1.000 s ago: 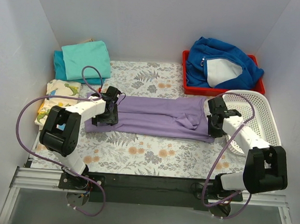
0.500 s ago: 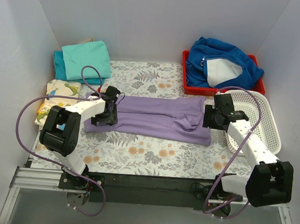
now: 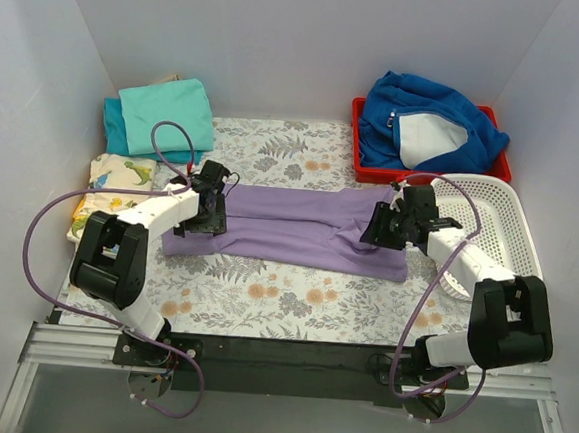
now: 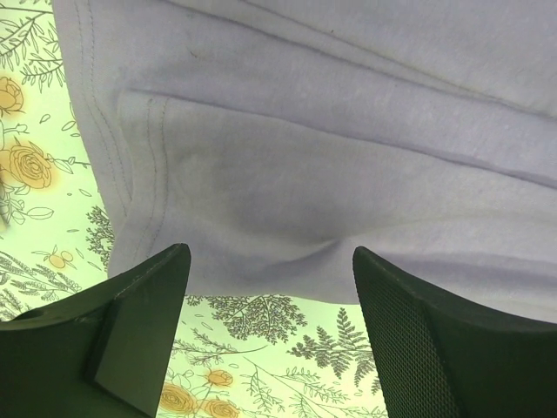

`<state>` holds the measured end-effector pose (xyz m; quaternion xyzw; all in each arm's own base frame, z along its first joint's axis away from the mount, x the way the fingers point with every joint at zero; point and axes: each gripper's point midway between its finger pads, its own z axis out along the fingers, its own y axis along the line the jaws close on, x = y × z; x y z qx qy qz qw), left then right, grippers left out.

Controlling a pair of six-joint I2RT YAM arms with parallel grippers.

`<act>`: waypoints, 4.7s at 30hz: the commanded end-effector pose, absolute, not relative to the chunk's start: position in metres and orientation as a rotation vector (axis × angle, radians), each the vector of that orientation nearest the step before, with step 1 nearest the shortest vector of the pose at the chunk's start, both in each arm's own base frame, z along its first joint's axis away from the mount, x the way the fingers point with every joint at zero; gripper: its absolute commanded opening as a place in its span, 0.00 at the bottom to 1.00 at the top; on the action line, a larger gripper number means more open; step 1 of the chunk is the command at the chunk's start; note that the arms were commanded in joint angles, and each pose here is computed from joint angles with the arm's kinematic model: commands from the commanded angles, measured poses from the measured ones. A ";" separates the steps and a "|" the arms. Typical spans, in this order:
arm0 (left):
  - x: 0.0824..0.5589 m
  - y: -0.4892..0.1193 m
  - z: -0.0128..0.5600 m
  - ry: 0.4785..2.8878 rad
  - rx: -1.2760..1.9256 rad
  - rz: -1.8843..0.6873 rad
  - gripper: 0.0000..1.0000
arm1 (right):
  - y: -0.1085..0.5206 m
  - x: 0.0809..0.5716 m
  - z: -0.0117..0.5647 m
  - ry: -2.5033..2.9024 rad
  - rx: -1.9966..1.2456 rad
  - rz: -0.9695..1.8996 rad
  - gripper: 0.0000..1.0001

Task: Fold and stack the t-shirts
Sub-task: Fold the tshirt

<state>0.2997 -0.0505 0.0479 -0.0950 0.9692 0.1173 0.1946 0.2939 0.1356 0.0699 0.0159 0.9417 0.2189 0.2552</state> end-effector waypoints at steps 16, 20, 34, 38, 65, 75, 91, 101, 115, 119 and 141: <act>0.310 -0.053 0.072 2.649 -0.274 0.274 0.75 | 0.153 0.323 0.079 2.471 -0.124 0.674 0.01; 0.312 -0.056 0.071 2.653 -0.273 0.260 0.75 | 0.157 0.343 0.104 2.390 -0.162 0.667 0.01; 0.309 -0.047 0.075 2.630 -0.289 0.305 0.75 | 0.156 0.385 0.101 2.389 -0.196 0.576 0.43; 0.318 -0.044 0.093 2.556 -0.330 0.312 0.75 | 0.145 0.383 0.130 2.309 -0.190 0.484 0.54; 0.354 -0.086 0.029 2.704 -0.279 0.151 0.77 | 0.193 0.352 0.051 2.576 -0.268 0.463 0.53; 0.287 -0.114 0.008 2.880 -0.352 -0.072 0.81 | 0.201 0.374 0.012 2.681 -0.309 0.410 0.52; 0.132 -0.226 0.016 3.111 -0.213 -0.439 0.88 | 0.318 0.411 -0.005 2.717 -0.787 0.621 0.53; 0.059 -0.273 0.009 3.228 0.242 -0.460 0.89 | 0.372 0.408 -0.003 2.531 -1.152 0.807 0.66; 0.227 -0.256 0.173 2.439 -0.033 -0.294 0.98 | 0.327 0.478 0.189 2.043 -0.851 0.548 0.70; 0.288 -0.212 0.225 2.195 -0.172 -0.330 0.98 | 0.289 0.483 0.188 2.119 -0.711 0.488 0.71; 0.491 -0.275 0.163 2.140 0.189 -0.837 0.98 | 0.236 0.372 0.161 2.201 -0.575 0.580 0.69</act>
